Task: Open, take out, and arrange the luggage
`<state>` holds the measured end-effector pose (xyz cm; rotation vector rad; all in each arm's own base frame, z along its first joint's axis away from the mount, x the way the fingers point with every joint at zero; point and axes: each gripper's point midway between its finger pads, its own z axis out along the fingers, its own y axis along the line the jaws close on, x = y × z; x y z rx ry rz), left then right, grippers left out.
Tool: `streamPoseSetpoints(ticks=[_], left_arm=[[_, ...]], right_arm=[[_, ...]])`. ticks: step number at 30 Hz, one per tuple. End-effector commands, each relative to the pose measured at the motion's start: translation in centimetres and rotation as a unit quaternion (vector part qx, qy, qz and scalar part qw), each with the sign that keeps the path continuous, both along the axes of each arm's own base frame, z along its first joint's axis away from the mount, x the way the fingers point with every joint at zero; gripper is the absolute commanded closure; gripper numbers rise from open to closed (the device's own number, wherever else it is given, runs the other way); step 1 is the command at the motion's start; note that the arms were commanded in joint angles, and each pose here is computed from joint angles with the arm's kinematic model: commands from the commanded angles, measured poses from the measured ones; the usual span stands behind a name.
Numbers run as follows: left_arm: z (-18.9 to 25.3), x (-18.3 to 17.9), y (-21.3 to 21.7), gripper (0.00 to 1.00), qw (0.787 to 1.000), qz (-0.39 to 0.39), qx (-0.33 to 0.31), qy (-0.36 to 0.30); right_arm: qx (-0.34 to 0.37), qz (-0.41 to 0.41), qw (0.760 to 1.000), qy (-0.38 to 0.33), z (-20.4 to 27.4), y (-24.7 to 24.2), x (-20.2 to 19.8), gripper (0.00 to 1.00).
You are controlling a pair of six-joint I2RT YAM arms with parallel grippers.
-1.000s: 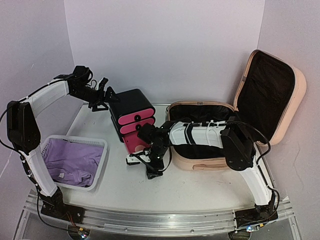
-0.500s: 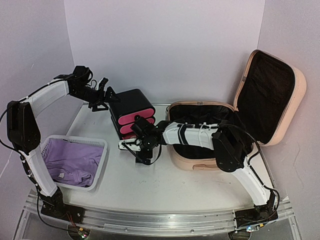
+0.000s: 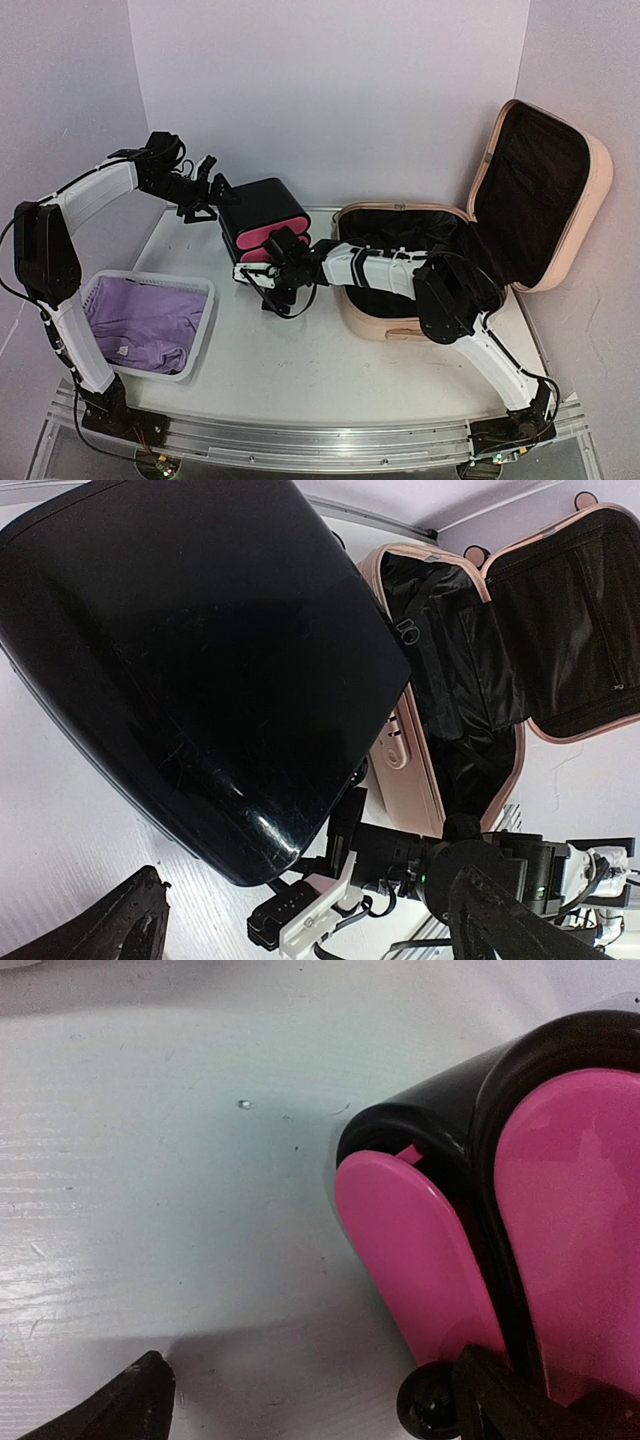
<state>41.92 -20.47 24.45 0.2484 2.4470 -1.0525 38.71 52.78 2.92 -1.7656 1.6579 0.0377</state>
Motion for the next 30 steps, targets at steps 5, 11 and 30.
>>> streamPoseSetpoints(ticks=[5, 11, 30], left_arm=[[0.5, 0.5, -0.1, 0.02, 1.000, -0.002, -0.013, -0.011], [0.5, 0.5, -0.1, 0.02, 1.000, -0.001, -0.011, -0.011], [7.7, -0.5, 2.3, 0.02, 0.982, 0.033, 0.019, -0.186]], right_arm=[[0.050, -0.023, 0.998, 0.017, -0.1, 0.4, 2.1, 0.02], [0.079, -0.023, 0.996, 0.037, 1.0, 0.8, 1.3, 0.02], [0.114, -0.521, 0.844, 0.058, 21.1, -30.8, -3.0, 0.02]])
